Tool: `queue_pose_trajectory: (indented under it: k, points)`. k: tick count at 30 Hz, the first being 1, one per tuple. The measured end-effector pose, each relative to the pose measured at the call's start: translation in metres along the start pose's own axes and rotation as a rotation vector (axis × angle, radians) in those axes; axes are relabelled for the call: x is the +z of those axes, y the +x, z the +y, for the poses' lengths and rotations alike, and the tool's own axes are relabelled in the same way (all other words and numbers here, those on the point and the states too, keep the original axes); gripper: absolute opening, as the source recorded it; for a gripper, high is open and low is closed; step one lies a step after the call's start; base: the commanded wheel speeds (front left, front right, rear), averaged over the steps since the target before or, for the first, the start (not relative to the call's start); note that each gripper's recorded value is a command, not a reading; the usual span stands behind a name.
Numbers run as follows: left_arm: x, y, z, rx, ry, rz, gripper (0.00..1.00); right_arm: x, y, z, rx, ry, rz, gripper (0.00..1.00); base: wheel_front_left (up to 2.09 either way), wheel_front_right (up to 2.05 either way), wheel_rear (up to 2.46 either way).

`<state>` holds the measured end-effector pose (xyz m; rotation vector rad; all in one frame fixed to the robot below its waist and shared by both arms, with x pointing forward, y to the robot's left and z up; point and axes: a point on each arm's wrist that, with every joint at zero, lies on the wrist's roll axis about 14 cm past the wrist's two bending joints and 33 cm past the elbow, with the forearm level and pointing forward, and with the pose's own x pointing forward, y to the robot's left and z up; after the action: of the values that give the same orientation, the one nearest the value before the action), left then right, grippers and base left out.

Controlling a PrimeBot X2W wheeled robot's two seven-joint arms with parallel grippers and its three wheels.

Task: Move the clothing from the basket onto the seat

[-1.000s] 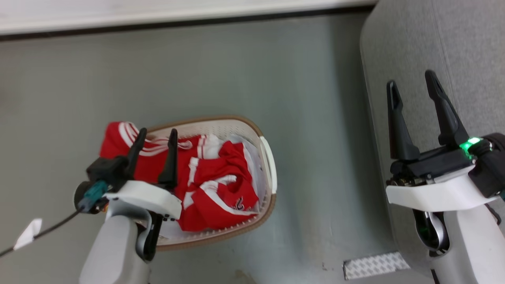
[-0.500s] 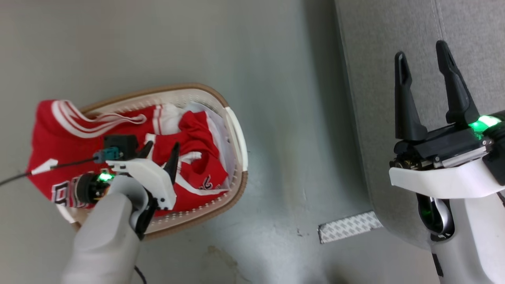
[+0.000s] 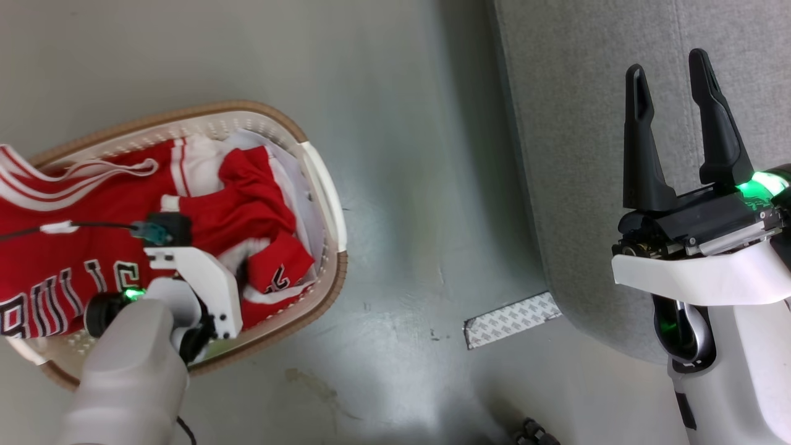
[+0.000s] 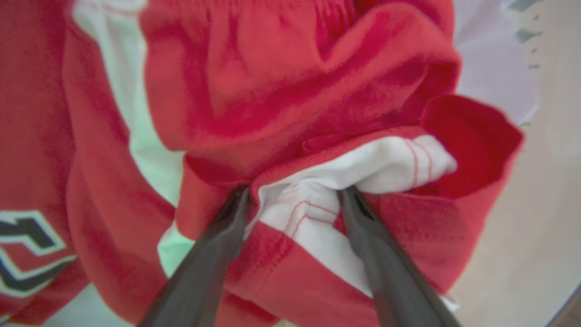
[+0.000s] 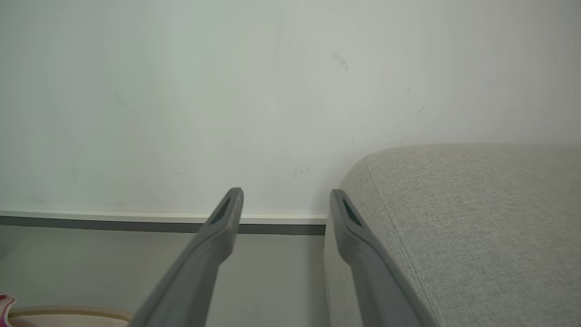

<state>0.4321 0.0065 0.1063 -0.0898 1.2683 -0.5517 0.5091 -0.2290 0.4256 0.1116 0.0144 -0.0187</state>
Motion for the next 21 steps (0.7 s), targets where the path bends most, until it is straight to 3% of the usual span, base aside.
queue_pose_trajectory:
  k: [5, 6, 7, 8, 21]
  points:
    - [-0.018, 0.007, -0.011, -0.031, 0.042, 0.108, 1.0, -0.002, -0.003, -0.006, -0.017, -0.001, 0.01, 1.0, 0.0, 0.0, 0.0]
    - [-0.02, 0.007, -0.012, -0.036, 0.045, 0.121, 0.93, -0.003, -0.003, -0.007, -0.019, -0.002, 0.012, 1.0, 0.0, 0.0, 0.0]
    - [-0.02, 0.008, -0.013, -0.039, 0.043, 0.127, 0.32, -0.003, -0.004, -0.007, -0.02, -0.001, 0.012, 1.0, 0.0, 0.0, 0.0]
    - [-0.02, 0.008, -0.012, -0.042, 0.035, 0.127, 0.0, -0.003, -0.004, -0.008, -0.022, -0.001, 0.012, 1.0, 0.0, 0.0, 0.0]
    - [0.01, -0.021, -0.026, -0.063, 0.03, -0.028, 0.0, 0.026, -0.008, -0.003, -0.014, 0.004, -0.046, 1.0, 0.0, 0.0, 0.0]
